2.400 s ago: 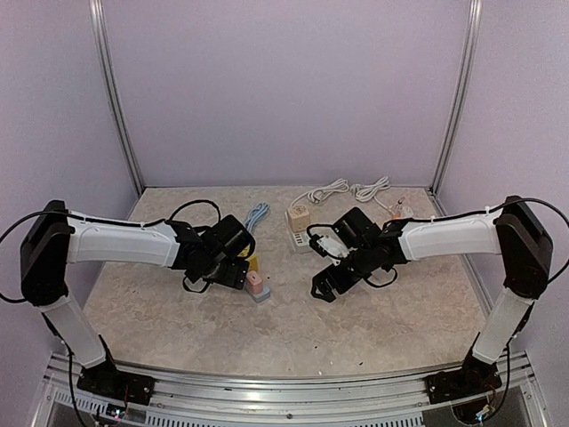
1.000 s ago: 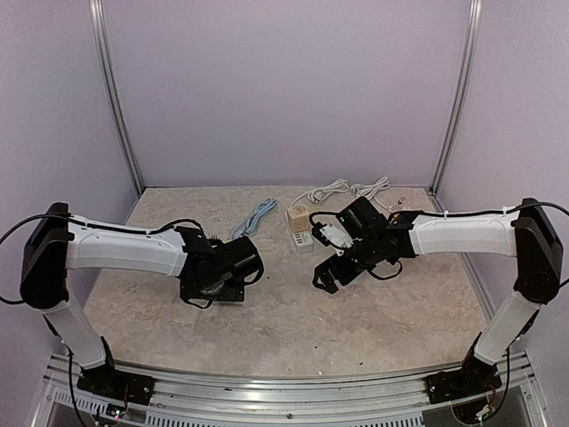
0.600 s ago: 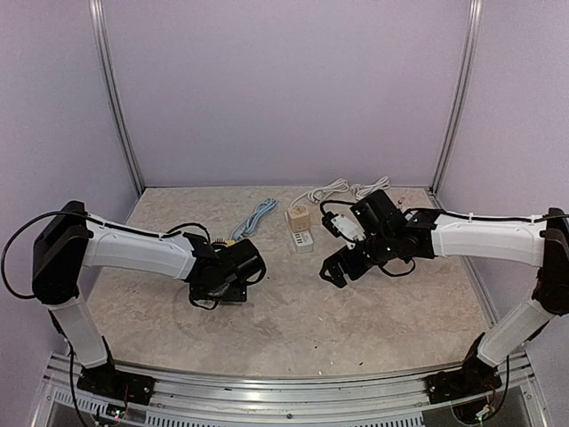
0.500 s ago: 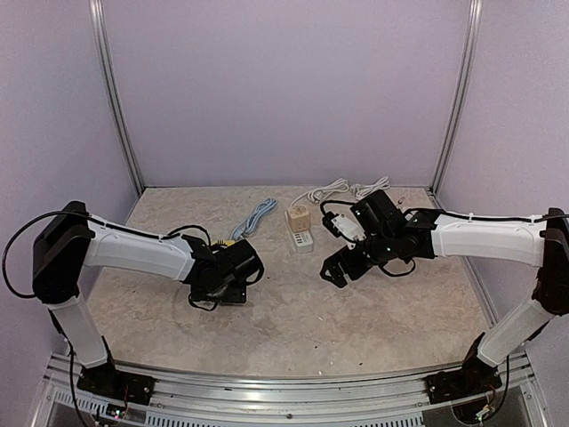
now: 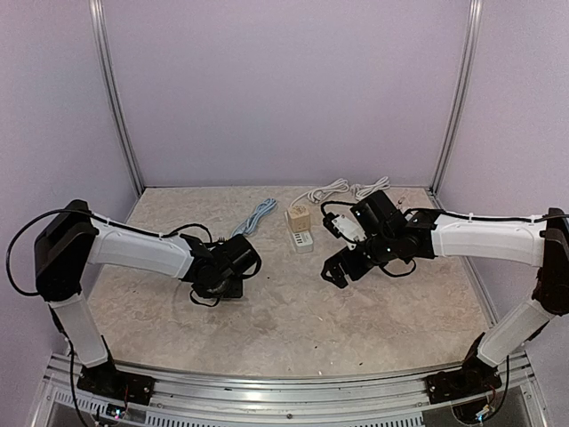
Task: Insert the plug
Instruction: Move the socket to the center of the board.
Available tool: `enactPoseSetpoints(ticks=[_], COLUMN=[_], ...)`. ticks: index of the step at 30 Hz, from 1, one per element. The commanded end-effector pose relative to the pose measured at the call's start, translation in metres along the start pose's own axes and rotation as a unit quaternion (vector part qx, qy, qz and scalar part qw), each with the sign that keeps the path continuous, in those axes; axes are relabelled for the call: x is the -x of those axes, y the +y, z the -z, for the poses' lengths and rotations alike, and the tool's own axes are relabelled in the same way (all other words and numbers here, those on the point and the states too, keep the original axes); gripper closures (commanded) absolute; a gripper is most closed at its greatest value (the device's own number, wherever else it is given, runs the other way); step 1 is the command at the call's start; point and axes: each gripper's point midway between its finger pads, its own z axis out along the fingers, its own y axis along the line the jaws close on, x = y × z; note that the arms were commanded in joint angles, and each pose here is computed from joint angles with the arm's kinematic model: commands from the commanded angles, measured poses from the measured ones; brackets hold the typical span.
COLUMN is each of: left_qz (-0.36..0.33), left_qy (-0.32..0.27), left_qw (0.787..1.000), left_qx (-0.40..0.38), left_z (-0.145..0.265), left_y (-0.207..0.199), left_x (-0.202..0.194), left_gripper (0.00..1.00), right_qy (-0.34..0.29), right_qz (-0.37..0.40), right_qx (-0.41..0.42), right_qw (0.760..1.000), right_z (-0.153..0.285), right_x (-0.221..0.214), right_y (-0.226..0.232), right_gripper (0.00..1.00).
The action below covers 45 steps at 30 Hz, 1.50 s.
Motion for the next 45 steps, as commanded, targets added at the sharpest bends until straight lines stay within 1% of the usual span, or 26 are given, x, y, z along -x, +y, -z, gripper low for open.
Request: enactPoseSetpoints(ticks=[1,9,14,25,32,39,45], left_qz=[-0.004,0.0,0.004,0.029,0.018,0.022,0.032], left_qy=[0.004,0.002,-0.003,-0.018,-0.027,-0.038,-0.039], left_qw=[1.0,1.0,1.0,0.999,0.999,0.998,0.998], left_qx=[0.003,0.005,0.004,-0.011,-0.025,-0.033,-0.022], left_z=[-0.011,-0.017,-0.023,-0.047,-0.059,-0.066,-0.079], left_y=[0.002,0.005,0.006,0.02,0.017,0.017,0.039], left_x=[0.0,0.005,0.014,0.061,0.088,0.12,0.153], left_gripper=[0.53,0.67,0.73,0.74,0.74,0.74,0.74], right_qy=[-0.001,0.0,-0.001,-0.004,-0.006,-0.008,-0.008], right_qz=[0.003,0.001,0.002,0.002,-0.001,-0.002,-0.007], right_qx=[-0.005,-0.007,-0.011,-0.023,-0.025,-0.031,-0.049], right_qw=[1.0,1.0,1.0,1.0,1.0,0.999,0.999], right_z=[0.005,0.005,0.004,0.009,0.011,0.014,0.02], right_x=[0.004,0.002,0.002,0.002,0.001,0.002,0.0], right_y=[0.001,0.0,-0.002,-0.006,-0.006,-0.008,-0.016], right_gripper=[0.0,0.0,0.0,0.0,0.0,0.0,0.0])
